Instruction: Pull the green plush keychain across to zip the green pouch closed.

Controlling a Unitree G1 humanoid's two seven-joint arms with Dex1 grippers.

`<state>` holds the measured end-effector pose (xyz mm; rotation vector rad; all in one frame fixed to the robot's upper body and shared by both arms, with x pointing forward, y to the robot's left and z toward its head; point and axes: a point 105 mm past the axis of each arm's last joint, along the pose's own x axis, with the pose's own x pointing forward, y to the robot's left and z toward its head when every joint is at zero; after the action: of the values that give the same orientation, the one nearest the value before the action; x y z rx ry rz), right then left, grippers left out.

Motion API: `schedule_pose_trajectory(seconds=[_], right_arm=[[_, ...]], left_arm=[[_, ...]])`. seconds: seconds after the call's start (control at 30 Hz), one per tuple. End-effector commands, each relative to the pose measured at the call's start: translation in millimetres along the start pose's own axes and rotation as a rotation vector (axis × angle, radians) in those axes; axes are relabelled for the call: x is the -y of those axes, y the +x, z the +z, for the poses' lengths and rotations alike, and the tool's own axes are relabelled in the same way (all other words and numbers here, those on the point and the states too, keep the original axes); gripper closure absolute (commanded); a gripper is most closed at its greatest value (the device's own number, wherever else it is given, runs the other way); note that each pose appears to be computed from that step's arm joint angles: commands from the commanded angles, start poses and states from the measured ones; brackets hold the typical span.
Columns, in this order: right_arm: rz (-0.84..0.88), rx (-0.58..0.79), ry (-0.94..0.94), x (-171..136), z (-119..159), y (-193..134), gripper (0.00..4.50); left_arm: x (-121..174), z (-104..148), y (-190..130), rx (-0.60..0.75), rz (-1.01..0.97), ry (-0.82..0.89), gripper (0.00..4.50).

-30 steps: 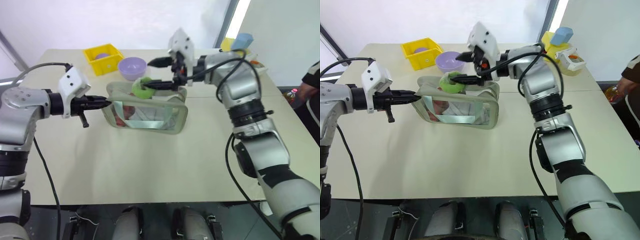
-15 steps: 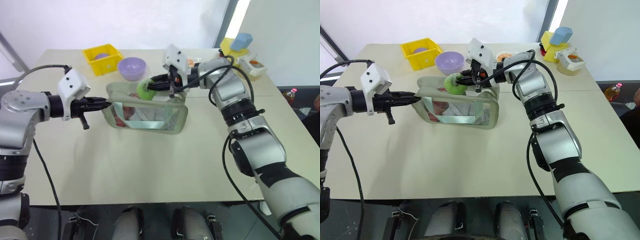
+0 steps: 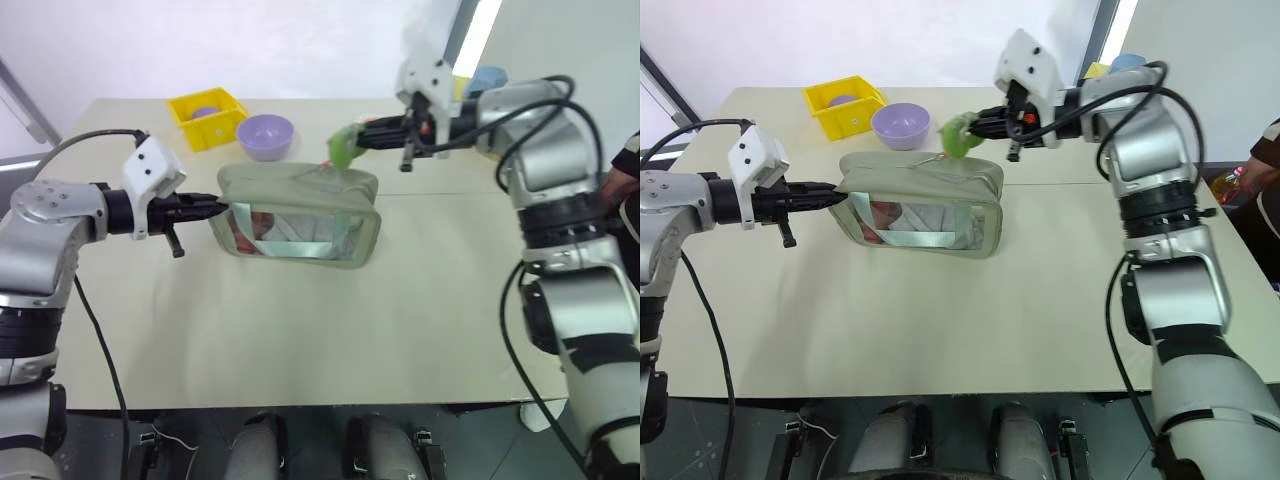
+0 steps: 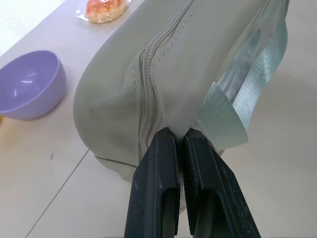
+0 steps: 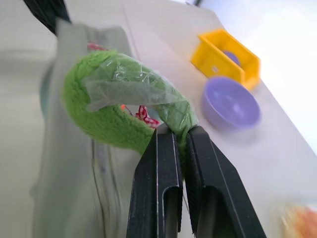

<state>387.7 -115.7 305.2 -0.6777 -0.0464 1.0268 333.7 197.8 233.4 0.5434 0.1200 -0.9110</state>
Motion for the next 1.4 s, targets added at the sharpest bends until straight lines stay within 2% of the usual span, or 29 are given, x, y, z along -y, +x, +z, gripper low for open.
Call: schedule_pose_trajectory(seconds=[0.03,0.17,0.37,0.53,0.73,0.93,1.07,1.17,1.23,1.27,1.33,1.37,1.4], right_arm=[[-0.180,-0.075,-0.071,22.0,0.5,-36.6,4.44],[-0.327,-0.222,-0.119,30.2,-17.2,-69.4,4.44],[-0.443,-0.374,-0.101,24.1,-50.1,-89.6,4.44],[-0.431,-0.397,0.047,-7.3,-100.7,-65.2,4.44],[-0.418,-0.368,0.210,-43.4,-141.2,-24.1,4.44],[-0.370,-0.359,0.258,-70.4,-157.8,6.5,4.44],[-0.308,-0.387,0.203,-86.1,-167.7,20.0,4.44],[-0.307,-0.403,0.147,-81.6,-170.8,17.6,4.44],[-0.326,-0.368,0.135,-67.0,-160.2,10.0,4.44],[-0.316,-0.341,0.147,-62.4,-153.6,6.6,4.15],[-0.280,-0.265,0.184,-52.9,-131.5,-4.5,3.46],[-0.238,-0.209,0.222,-49.0,-113.9,-13.5,2.99],[-0.205,-0.173,0.244,-47.6,-101.9,-19.6,2.46]], left_arm=[[5.0,-1.9,1.5,-0.002,-0.025,-0.006,4.50],[6.6,-4.3,1.3,-0.005,-0.028,-0.021,4.50],[9.2,-5.4,4.3,-0.002,-0.033,-0.041,4.50],[12.0,-3.6,9.4,0.007,-0.041,-0.052,4.50],[13.4,-1.6,10.1,0.010,-0.041,-0.056,4.50],[17.3,-1.9,11.0,0.007,-0.043,-0.059,4.50],[20.1,-1.4,12.6,0.010,-0.044,-0.061,4.50],[19.6,-2.0,12.7,0.007,-0.035,-0.058,4.50],[17.7,-2.7,11.1,0.004,-0.026,-0.055,4.50],[16.5,-2.2,10.1,0.007,-0.022,-0.055,4.50],[10.6,-0.3,4.7,0.023,-0.009,-0.063,3.77],[5.6,1.5,-0.6,0.034,0.001,-0.078,3.47],[2.4,2.7,-4.3,0.041,0.007,-0.088,2.98]])
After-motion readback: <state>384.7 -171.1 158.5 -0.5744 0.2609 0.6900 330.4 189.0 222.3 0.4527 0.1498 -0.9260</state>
